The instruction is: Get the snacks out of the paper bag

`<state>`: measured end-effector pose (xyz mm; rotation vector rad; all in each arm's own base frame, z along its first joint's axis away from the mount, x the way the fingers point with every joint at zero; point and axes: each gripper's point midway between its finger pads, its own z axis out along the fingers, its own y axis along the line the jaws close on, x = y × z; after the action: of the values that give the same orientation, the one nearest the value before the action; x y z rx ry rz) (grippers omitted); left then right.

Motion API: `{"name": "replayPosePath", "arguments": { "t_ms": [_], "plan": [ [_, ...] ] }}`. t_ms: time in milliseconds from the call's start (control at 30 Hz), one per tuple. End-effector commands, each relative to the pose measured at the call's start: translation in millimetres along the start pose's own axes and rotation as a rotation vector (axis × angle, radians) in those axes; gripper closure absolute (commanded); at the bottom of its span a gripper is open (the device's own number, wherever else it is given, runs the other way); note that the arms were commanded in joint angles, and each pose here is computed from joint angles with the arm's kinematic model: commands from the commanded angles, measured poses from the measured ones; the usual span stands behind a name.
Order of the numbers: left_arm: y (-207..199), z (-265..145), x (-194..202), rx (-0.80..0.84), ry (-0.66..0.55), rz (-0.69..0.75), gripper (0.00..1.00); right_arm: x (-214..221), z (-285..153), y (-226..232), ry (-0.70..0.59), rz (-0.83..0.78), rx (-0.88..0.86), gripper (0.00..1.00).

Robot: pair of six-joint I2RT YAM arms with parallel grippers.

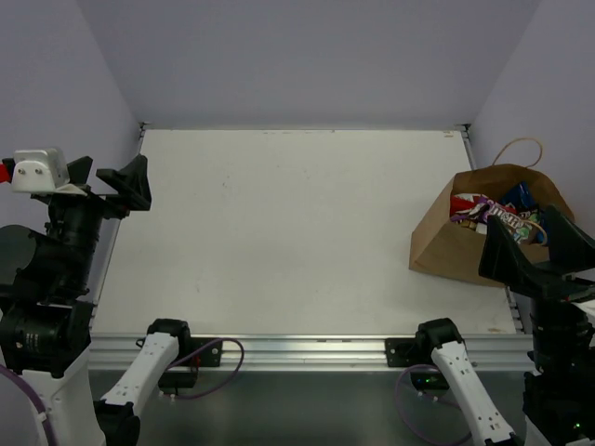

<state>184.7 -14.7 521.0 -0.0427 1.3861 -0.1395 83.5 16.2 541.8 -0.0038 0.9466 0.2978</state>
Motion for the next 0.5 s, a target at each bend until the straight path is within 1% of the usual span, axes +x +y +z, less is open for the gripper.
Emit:
{"name": "replayPosePath", "arguments": {
  "t_ms": [0,133,200,267,333,400,433,467],
  "plan": [
    [-4.0,0.4,-4.9,0.027,-0.025,0.022,0.0,-3.4,0.2,3.4,-0.022,-0.008,-0.024,0.01],
    [-6.6,3.4,-2.1,0.042,-0.016,0.022,0.0,1.1,4.6,6.9,-0.001,0.0,-0.042,0.01],
    [-6.7,5.4,-0.3,0.041,-0.01,0.016,0.0,13.9,14.9,12.7,0.057,0.002,-0.073,0.01],
    [-13.6,9.7,5.0,0.079,0.013,0.01,0.0,25.1,21.9,14.7,0.12,0.003,-0.082,0.01],
    [-17.8,14.2,12.4,0.102,0.041,0.005,0.0,52.1,37.6,14.0,0.222,0.011,-0.078,0.01],
    [-19.2,18.9,21.7,0.11,0.07,0.0,0.0,69.2,50.3,0.9,0.282,0.063,0.02,0.01],
    [-19.9,22.6,27.0,0.114,0.088,-0.003,0.0,89.0,60.8,-10.8,0.363,0.057,0.091,0.01],
    [-20.3,25.0,32.9,0.117,0.105,-0.006,0.0,99.0,66.4,-16.1,0.403,0.055,0.126,0.01]
  ]
}}
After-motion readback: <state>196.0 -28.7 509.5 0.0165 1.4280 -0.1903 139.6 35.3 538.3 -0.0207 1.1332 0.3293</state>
